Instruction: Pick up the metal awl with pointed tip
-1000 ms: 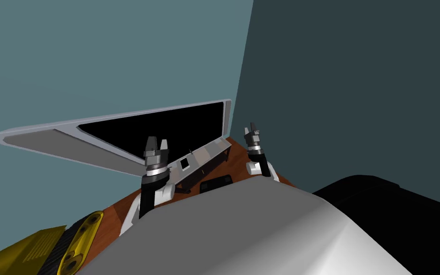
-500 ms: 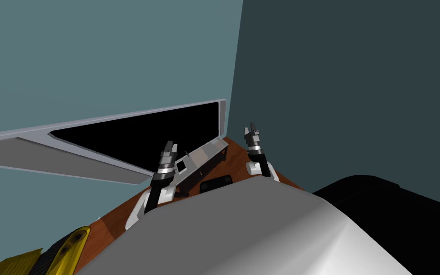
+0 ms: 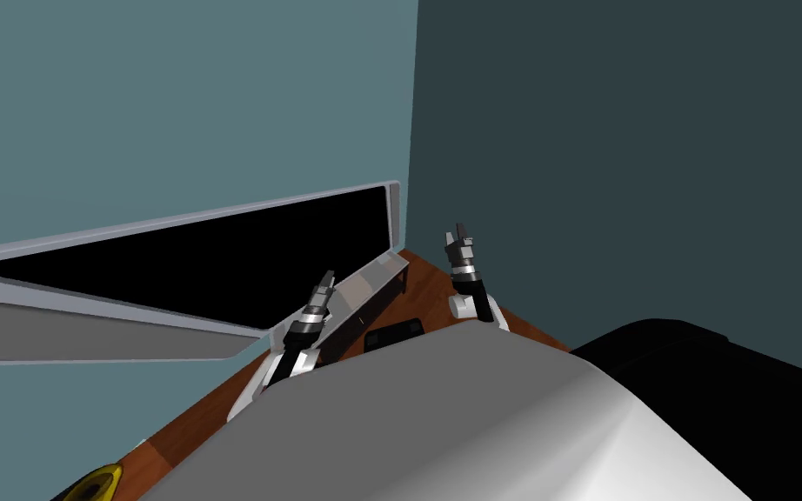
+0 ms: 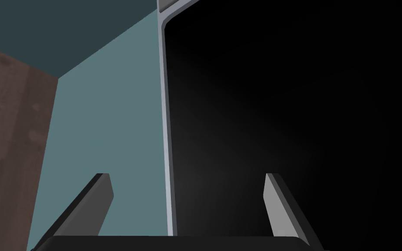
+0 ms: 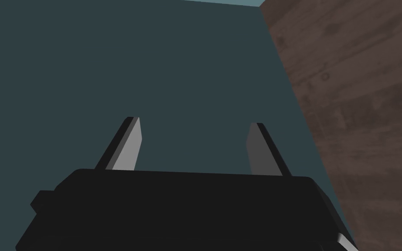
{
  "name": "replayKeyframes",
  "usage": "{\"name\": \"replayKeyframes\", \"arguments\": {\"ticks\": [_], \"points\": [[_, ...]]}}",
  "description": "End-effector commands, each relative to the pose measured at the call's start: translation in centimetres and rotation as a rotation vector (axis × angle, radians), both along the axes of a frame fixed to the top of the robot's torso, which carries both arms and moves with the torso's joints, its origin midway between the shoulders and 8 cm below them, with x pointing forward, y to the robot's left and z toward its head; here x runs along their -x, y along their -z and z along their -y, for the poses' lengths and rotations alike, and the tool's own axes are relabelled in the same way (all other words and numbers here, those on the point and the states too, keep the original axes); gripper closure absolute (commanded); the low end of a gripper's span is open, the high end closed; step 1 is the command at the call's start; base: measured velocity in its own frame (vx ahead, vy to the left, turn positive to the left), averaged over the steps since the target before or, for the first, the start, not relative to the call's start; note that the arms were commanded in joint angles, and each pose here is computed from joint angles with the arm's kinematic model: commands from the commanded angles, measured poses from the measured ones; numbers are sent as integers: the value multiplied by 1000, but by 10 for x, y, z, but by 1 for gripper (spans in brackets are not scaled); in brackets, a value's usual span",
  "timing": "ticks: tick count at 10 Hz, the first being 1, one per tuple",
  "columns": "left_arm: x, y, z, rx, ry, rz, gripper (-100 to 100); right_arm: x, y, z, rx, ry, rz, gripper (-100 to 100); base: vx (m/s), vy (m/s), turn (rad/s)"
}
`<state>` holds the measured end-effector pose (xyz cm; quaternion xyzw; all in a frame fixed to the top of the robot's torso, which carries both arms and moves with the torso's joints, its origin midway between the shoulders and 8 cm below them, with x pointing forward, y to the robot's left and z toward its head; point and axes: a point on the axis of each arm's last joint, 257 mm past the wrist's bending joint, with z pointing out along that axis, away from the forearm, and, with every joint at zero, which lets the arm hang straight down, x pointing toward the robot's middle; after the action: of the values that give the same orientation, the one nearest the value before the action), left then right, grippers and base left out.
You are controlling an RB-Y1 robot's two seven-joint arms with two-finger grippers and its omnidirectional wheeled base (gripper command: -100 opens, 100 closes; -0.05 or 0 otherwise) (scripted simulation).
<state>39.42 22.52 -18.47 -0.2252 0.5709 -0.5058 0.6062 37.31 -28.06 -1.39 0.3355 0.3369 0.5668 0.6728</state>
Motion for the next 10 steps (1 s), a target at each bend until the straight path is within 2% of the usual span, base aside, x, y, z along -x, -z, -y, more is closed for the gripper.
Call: {"name": "replayKeyframes", "arguments": {"ticks": [1,2,3,5,6,7,8,10], "points": [[-1,13,-6,-29,8,-35,-100,0,0,0,0,0,0,0,11,-8,-53],[1,38,-10,-69,17,-91,-100,0,0,0,0,0,0,0,11,-13,-133],[1,38,-10,-71,18,-92,-100,0,0,0,0,0,0,0,9,-7,-62],[7,80,-19,-149,35,-189,-100,0,0,0,0,0,0,0,19,-17,-209],[8,89,-24,-156,30,-207,-100,0,0,0,0,0,0,0,17,-9,-70],[13,110,-32,-199,35,-256,-100,0,0,0,0,0,0,0,18,-16,-134],[13,114,-34,-201,32,-265,-100,0,0,0,0,0,0,0,15,-10,-81],[27,157,-58,-288,32,-372,-100,0,0,0,0,0,0,0,23,-18,-195]]}}
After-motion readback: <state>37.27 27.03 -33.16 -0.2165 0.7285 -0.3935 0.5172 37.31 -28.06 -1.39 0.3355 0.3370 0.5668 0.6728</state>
